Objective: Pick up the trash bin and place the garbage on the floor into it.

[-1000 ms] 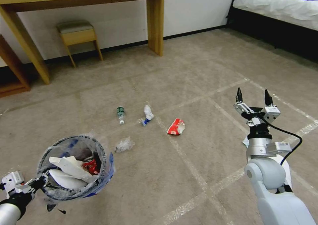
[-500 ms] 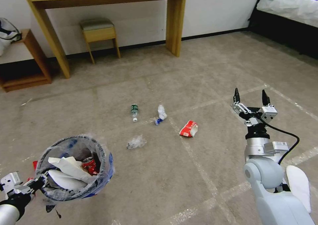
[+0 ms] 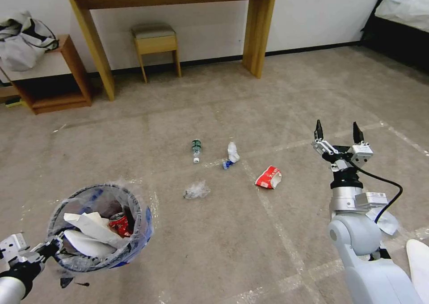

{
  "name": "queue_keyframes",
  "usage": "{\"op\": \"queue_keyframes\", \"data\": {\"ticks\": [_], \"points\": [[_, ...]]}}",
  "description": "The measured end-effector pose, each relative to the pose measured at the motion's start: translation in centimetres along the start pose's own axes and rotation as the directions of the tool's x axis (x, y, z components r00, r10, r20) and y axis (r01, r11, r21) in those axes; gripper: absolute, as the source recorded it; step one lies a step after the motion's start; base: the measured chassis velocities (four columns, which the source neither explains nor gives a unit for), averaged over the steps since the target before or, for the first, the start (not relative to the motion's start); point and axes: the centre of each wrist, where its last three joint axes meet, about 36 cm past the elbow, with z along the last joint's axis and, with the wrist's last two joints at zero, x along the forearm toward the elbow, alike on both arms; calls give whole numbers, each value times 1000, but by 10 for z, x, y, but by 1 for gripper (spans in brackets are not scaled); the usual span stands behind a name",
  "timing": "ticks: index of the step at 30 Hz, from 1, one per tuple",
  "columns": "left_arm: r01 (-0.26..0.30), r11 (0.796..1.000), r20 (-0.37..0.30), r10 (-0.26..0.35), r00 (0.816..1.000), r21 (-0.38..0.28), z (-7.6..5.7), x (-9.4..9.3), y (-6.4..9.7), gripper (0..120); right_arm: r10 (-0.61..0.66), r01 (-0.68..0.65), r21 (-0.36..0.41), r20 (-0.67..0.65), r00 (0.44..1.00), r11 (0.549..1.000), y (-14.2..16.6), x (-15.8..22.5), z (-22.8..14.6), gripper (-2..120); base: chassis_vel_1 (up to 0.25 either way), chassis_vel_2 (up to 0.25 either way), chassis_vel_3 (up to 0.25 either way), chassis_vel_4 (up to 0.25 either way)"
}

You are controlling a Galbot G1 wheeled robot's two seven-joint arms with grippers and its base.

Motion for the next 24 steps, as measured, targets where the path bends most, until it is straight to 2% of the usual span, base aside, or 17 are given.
{"op": "queue_keyframes", "data": {"ticks": [24], "points": [[15, 1000, 4, -15, 1000, 0, 0, -3, 5, 1, -36, 36, 4, 6, 999, 999, -2, 2, 7, 100, -3, 3, 2, -2]]}}
